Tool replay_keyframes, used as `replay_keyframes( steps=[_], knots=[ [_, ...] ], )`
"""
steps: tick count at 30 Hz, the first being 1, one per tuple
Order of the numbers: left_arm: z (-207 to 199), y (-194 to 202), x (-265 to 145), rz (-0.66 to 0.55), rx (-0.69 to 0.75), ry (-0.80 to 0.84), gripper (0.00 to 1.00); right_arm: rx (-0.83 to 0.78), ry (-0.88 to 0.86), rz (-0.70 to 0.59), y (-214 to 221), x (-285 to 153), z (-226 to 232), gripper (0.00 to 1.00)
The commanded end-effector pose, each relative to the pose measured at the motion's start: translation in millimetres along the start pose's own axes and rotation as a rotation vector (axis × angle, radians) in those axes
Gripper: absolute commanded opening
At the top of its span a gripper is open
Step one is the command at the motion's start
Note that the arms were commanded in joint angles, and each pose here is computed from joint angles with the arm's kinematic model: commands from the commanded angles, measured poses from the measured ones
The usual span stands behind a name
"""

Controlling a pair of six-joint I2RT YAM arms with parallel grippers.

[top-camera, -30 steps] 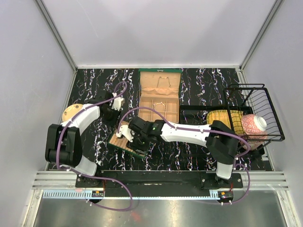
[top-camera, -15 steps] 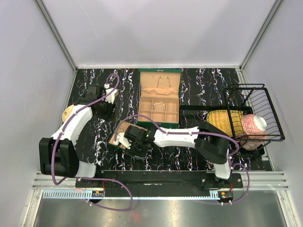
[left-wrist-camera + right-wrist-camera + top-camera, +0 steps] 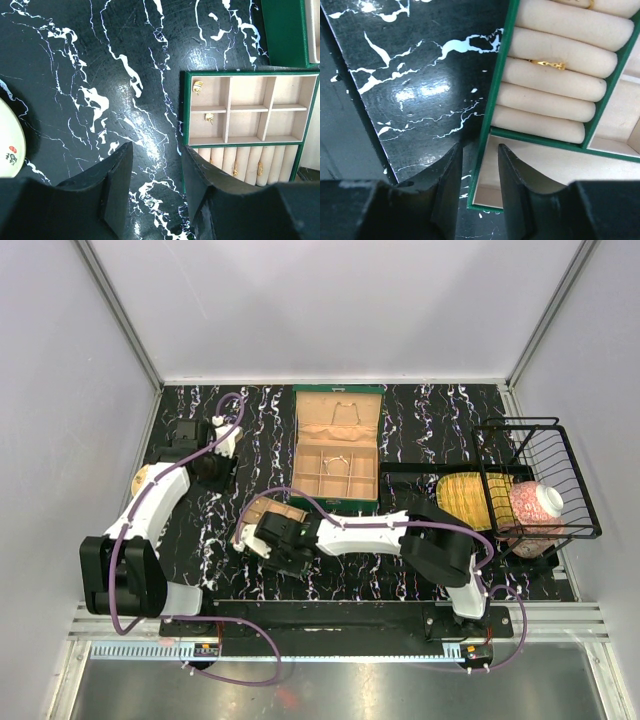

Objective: Organize the mixed jewelry

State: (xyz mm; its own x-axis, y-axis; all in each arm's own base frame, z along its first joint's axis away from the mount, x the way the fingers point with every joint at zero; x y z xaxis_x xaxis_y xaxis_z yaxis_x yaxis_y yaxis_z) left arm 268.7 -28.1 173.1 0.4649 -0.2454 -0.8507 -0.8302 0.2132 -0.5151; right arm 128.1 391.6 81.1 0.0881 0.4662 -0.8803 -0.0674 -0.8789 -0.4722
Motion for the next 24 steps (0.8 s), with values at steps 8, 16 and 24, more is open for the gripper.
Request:
replay_keyframes(
  steps=[8,16,24],
  knots=[
    [6,-15,-21,-0.08,0.019,-0.019,0.47,-0.059,0.008,0.006,-7,9,20,0.15],
    [13,-20,-26,-0.086,0.015,-0.04,0.47,-0.092,-0.001,-0.002,-15,-6,28,0.0],
    [23,-30,-32,-0.101,0.001,-0.061,0.47,-0.105,0.007,-0.036,-27,-37,28,0.0]
  ],
)
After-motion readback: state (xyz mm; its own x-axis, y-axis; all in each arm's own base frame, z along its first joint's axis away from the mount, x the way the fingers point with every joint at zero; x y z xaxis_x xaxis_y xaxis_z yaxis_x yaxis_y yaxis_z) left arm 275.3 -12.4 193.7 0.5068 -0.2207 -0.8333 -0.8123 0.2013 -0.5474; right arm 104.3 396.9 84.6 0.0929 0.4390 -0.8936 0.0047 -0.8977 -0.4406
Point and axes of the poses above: each gripper's point midway between its finger pads, its own x axis out along the fingers, its own z axis along the line the jaws close on, y = z × x, the point moved 7 cm from there along -x, back along the fingers, and after that the axes turned 5 degrees about -x, right-handed, at the moved point
